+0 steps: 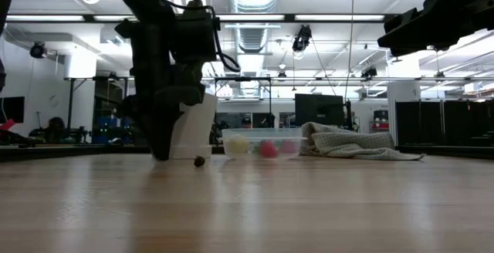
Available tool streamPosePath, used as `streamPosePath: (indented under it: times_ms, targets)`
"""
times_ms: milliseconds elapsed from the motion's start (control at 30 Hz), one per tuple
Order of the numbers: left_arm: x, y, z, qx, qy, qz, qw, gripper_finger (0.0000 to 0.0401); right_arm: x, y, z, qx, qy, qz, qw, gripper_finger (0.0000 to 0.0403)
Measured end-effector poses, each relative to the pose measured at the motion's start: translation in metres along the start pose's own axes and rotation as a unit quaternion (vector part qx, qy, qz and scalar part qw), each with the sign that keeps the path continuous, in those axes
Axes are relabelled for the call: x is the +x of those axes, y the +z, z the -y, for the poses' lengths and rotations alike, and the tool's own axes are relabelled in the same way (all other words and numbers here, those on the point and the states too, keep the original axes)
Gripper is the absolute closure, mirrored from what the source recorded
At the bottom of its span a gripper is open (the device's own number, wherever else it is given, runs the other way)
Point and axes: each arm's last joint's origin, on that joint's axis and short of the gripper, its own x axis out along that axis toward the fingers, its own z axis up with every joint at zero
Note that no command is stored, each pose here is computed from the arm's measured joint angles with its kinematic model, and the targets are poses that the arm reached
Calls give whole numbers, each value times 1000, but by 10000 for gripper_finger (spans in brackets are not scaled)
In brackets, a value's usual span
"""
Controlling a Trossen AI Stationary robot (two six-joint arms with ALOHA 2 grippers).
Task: Pick and placing Produce into tupperware
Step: Put the bottom blueberries into the transparent bin, then put the bottom blueberry into the transparent bin
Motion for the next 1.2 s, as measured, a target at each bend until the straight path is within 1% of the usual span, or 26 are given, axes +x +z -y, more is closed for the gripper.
streamPosePath:
  times_ms: [200,267,400,600,667,833,1200]
  targets:
    - [-12,10,10,16,-15,26,999,390,0,0,0,0,0,0,1000,364]
    - [-17,14,14,27,-18,38,999,399,0,0,0,0,0,0,1000,364]
    - [-31,25,23,44,-24,71,996,393,0,0,0,1,0,0,1000,364]
    - [-51,42,33,64,-35,130,989,396,0,0,0,1,0,0,1000,364]
    - [-55,45,34,74,-33,139,987,397,0,0,0,1,0,0,1000,364]
    - [-59,47,36,78,-36,147,985,399,0,0,0,2,0,2,1000,364]
    - [-59,44,39,85,-38,144,985,401,0,1,0,2,0,4,1000,364]
